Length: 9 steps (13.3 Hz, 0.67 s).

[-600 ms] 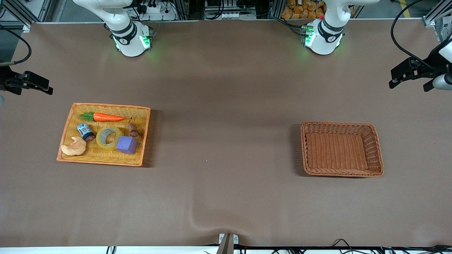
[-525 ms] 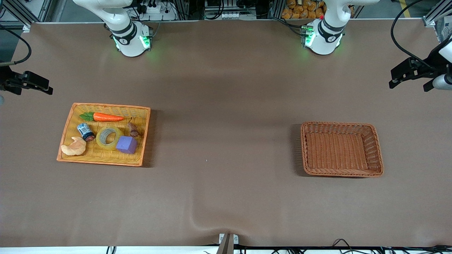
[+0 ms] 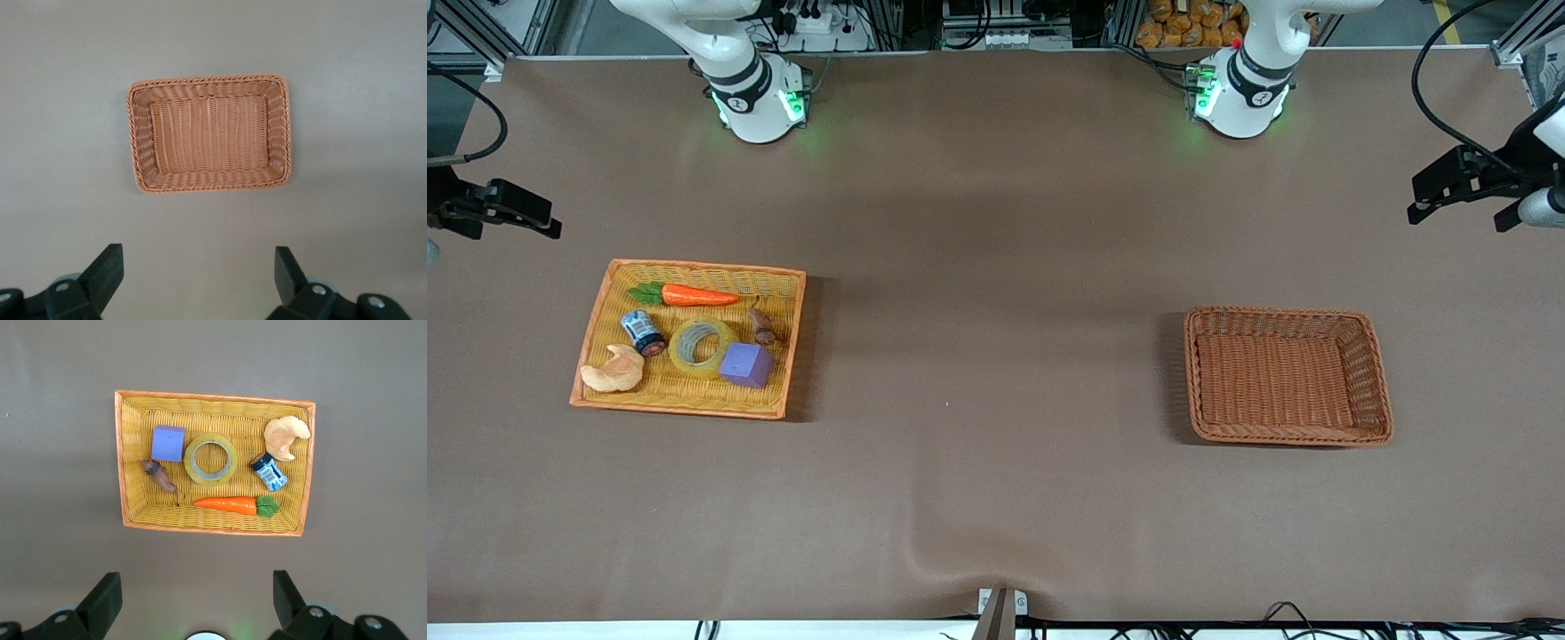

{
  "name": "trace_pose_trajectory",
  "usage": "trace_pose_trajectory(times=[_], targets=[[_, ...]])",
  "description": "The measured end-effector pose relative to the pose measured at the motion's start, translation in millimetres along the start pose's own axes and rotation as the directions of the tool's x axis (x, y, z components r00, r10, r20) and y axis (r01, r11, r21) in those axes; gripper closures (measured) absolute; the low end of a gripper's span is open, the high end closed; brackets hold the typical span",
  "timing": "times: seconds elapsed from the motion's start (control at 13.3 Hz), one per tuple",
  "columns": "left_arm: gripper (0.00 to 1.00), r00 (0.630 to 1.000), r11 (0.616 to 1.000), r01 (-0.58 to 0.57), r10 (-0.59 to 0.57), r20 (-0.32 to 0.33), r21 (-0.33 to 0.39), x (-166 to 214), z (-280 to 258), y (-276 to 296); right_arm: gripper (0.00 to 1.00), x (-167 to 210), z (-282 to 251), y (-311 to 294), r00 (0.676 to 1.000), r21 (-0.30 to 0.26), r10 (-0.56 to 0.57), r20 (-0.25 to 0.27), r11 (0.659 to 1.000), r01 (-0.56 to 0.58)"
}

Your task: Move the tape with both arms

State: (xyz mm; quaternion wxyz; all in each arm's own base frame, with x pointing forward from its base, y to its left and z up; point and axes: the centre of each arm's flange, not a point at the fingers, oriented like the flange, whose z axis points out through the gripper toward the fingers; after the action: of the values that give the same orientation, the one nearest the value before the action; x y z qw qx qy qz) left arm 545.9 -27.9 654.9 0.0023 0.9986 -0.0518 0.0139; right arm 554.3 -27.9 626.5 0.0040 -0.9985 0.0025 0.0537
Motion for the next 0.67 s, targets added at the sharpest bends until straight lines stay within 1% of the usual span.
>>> trace_pose_trajectory(times=[0.22, 0.45, 0.53, 0.6, 0.67], targets=[[0.00, 1.000, 1.000, 0.000, 0.000, 0.011, 0.012, 3.2, 5.7, -1.1, 0.00, 2.0, 1.4, -2.9, 1.000, -0.001, -0.005, -0.008, 1.000, 0.005], [0.00, 1.000, 1.000, -0.002, 0.002, 0.013, 0.012, 3.7, 6.7, -0.3, 0.00, 8.5, 16.1, -6.0, 1.000, -0.001, -0.011, -0.010, 1.000, 0.011], [0.00, 1.000, 1.000, -0.002, 0.001, 0.013, 0.012, 3.8, 6.7, -0.4, 0.00, 14.0, 26.1, -8.6, 1.000, -0.002, -0.016, -0.024, 1.000, 0.016], [0.00, 1.000, 1.000, -0.001, 0.001, 0.013, 0.012, 3.8, 6.8, -0.6, 0.00, 22.1, 45.2, -14.0, 0.999, -0.003, -0.026, -0.040, 1.000, 0.026], [0.00, 1.000, 1.000, -0.001, 0.001, 0.014, 0.013, 3.9, 7.1, -1.1, 0.00, 29.5, 70.1, -20.5, 0.998, -0.004, -0.037, -0.046, 0.999, 0.037]])
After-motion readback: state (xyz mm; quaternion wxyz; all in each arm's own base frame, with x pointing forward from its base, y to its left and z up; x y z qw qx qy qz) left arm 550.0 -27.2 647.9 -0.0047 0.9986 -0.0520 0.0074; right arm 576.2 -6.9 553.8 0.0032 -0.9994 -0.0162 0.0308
